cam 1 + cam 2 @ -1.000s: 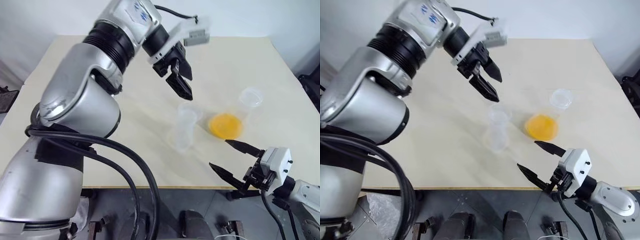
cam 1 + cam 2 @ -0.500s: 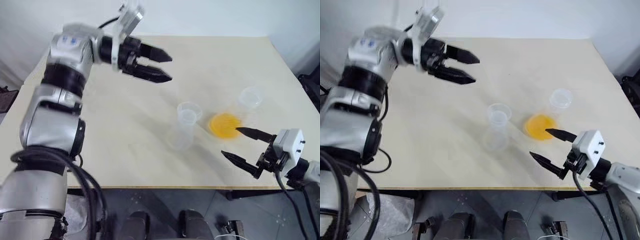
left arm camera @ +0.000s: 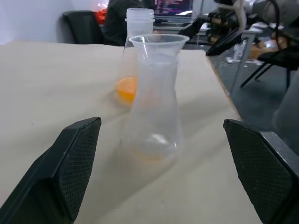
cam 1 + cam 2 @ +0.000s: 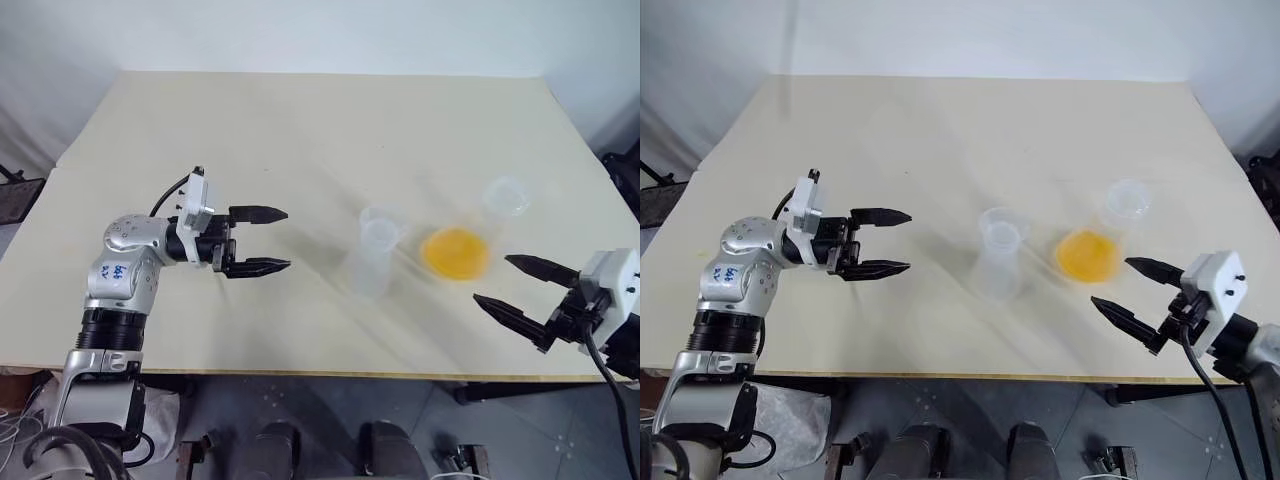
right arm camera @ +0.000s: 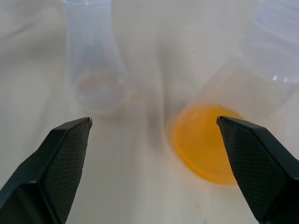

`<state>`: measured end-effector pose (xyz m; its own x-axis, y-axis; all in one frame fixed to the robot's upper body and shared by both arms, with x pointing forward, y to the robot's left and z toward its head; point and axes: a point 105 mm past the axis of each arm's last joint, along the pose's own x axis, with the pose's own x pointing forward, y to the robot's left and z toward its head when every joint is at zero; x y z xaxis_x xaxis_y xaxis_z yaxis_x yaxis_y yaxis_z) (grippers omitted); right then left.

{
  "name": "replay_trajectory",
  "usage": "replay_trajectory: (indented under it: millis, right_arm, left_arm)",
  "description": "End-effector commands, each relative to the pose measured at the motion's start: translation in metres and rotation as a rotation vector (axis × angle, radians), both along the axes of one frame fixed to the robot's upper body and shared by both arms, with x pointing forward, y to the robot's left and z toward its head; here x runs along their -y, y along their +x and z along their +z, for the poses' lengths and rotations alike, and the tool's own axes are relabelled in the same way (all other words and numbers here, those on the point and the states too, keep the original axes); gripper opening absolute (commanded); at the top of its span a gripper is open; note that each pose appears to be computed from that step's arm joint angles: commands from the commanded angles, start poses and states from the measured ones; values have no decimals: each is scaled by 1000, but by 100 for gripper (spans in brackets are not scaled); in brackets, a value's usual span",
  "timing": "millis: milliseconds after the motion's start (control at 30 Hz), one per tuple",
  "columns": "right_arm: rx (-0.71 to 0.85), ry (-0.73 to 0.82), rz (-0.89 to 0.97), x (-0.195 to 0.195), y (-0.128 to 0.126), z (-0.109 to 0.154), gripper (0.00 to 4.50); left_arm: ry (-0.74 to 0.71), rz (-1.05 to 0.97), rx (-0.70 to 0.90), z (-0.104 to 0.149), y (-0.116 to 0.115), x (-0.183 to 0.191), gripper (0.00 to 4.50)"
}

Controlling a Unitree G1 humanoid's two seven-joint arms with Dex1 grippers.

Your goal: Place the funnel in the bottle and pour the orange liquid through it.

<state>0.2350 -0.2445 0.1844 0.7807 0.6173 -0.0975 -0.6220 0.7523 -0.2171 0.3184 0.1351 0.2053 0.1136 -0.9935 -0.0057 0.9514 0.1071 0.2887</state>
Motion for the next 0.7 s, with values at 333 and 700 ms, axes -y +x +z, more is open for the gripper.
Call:
replay_trajectory:
  millis: [333, 700]
  right_arm:
    - [71, 51, -248, 20, -32, 9, 450]
    - [141, 99, -239, 16, 16, 14, 450]
  left_arm:
    - [-94, 88, 131, 0, 3, 10, 446]
    - [-76, 64, 106, -4, -6, 18, 446]
